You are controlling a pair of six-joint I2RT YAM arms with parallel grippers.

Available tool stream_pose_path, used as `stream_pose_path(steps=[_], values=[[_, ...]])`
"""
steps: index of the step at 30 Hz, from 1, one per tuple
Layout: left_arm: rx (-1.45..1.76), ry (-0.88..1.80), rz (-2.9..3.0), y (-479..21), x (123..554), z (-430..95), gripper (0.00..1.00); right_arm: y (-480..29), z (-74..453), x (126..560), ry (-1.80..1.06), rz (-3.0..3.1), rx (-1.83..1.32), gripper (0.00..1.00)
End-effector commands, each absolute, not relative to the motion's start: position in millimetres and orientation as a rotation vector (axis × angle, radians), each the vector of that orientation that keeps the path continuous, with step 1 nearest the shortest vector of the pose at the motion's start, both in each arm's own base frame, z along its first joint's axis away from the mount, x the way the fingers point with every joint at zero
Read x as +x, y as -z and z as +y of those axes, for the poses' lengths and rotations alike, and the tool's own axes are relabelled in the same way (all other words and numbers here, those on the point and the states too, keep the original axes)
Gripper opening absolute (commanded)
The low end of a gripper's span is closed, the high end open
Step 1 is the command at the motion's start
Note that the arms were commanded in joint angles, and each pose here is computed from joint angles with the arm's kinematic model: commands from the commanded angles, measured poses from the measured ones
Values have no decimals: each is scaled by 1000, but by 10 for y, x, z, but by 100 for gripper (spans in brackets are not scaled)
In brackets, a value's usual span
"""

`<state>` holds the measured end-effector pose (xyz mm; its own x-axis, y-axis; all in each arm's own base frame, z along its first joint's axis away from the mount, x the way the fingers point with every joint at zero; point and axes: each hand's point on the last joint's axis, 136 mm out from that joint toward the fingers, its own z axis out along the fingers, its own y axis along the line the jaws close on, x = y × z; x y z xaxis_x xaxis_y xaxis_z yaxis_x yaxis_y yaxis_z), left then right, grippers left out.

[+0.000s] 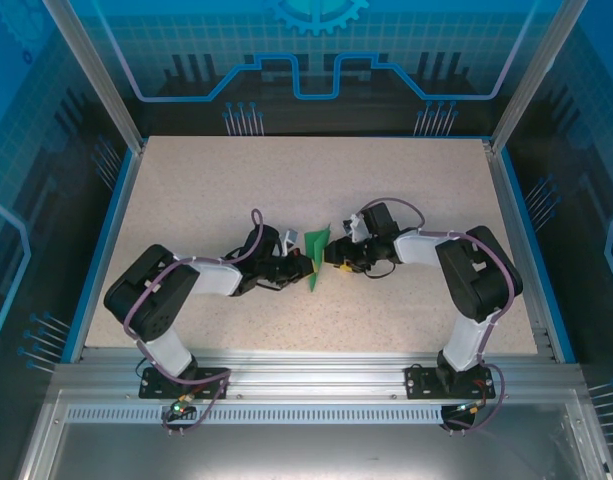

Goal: Fold a paper plane with a square sheet of paper (fold left side to right side)
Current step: Fold the wing for the fifth time at the center of the table.

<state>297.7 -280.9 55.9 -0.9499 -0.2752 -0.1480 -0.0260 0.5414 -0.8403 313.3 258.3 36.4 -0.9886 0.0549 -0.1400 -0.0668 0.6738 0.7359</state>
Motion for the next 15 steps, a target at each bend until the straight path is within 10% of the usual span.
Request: stream_pose_path(steps=[1,15], values=[[-277,1413,2504,-523,2984,-2785,0,-400,2661,3206,-1214,2708,-19,53],[-342,1429,2506,-385,3007,-2714,0,-397,2801,3304,-1250,2688,-22,51]])
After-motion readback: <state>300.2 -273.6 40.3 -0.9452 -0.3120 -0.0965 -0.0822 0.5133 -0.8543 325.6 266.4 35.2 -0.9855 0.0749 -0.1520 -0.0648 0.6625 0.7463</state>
